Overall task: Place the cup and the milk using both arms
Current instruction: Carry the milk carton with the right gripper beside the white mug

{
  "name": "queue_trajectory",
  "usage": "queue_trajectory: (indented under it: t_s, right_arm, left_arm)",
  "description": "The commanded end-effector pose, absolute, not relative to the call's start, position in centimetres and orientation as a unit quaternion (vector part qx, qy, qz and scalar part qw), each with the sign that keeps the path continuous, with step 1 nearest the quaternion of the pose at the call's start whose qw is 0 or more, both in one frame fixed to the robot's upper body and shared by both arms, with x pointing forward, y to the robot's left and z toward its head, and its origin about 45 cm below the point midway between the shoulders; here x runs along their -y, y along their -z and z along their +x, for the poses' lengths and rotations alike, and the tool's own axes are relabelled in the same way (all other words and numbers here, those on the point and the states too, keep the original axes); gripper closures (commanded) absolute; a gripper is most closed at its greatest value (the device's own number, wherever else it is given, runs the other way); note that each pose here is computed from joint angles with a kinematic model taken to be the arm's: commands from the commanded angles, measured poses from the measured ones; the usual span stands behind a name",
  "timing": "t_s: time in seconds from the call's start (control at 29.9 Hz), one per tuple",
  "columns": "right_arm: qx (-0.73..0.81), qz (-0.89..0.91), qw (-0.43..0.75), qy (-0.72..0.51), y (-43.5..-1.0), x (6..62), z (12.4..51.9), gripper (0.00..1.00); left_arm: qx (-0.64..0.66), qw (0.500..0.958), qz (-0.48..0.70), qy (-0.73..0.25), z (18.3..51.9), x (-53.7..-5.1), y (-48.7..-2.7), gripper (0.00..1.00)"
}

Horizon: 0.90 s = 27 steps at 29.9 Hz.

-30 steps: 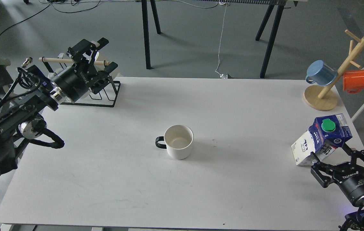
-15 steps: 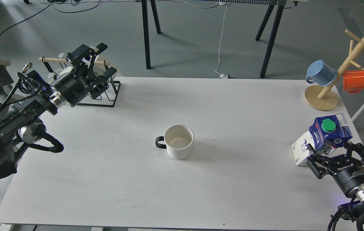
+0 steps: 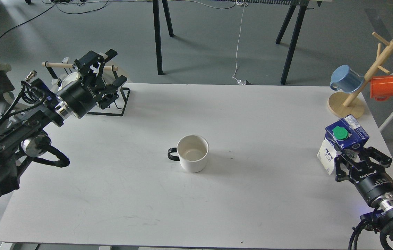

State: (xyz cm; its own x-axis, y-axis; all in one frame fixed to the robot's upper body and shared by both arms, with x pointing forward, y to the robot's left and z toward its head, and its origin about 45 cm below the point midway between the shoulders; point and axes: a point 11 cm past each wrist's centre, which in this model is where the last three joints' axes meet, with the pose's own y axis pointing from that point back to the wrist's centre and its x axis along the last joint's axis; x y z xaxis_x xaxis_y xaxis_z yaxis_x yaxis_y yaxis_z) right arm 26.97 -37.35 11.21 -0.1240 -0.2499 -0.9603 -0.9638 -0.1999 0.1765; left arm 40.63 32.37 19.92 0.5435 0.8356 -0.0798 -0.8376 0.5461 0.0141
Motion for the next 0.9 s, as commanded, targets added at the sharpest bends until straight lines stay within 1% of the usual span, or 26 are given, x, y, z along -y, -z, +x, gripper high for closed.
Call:
queue_trajectory:
  t_s: [0.0, 0.1, 0.17, 0.27, 0.4, 0.53, 0.87]
  right_arm:
    - [-0.497, -0.600, 0.348, -0.521, -13.3, 34.9, 29.1, 0.74]
    - [-0.470, -0.626, 0.351, -0.514, -14.5, 32.6, 30.6, 0.74]
    - [-0.440, -0.641, 0.344, -0.527, -14.4, 29.3, 31.0, 0.74]
    - [-0.395, -0.655, 0.331, -0.552, -13.8, 24.0, 30.8, 0.74]
    - [-0.362, -0.665, 0.323, -0.568, -13.2, 19.7, 30.0, 0.74]
    - [-0.352, -0.672, 0.315, -0.571, -12.9, 18.2, 29.4, 0.74]
    - [-0.360, -0.662, 0.293, -0.589, -10.9, 18.0, 27.7, 0.73]
  left_arm:
    - [-0.041, 0.877, -0.010, -0.478, 40.4, -32.6, -19.6, 0.08]
    - [-0.042, 0.877, -0.009, -0.479, 40.4, -32.7, -19.6, 0.08]
    - [-0.042, 0.876, -0.008, -0.481, 40.4, -32.8, -19.5, 0.08]
    - [-0.043, 0.874, -0.004, -0.484, 40.3, -33.1, -19.3, 0.08]
    - [-0.044, 0.873, -0.002, -0.485, 40.2, -33.3, -19.1, 0.08]
    - [-0.046, 0.873, -0.001, -0.486, 40.1, -33.3, -18.9, 0.08]
    - [-0.048, 0.871, 0.002, -0.489, 40.1, -33.6, -18.7, 0.08]
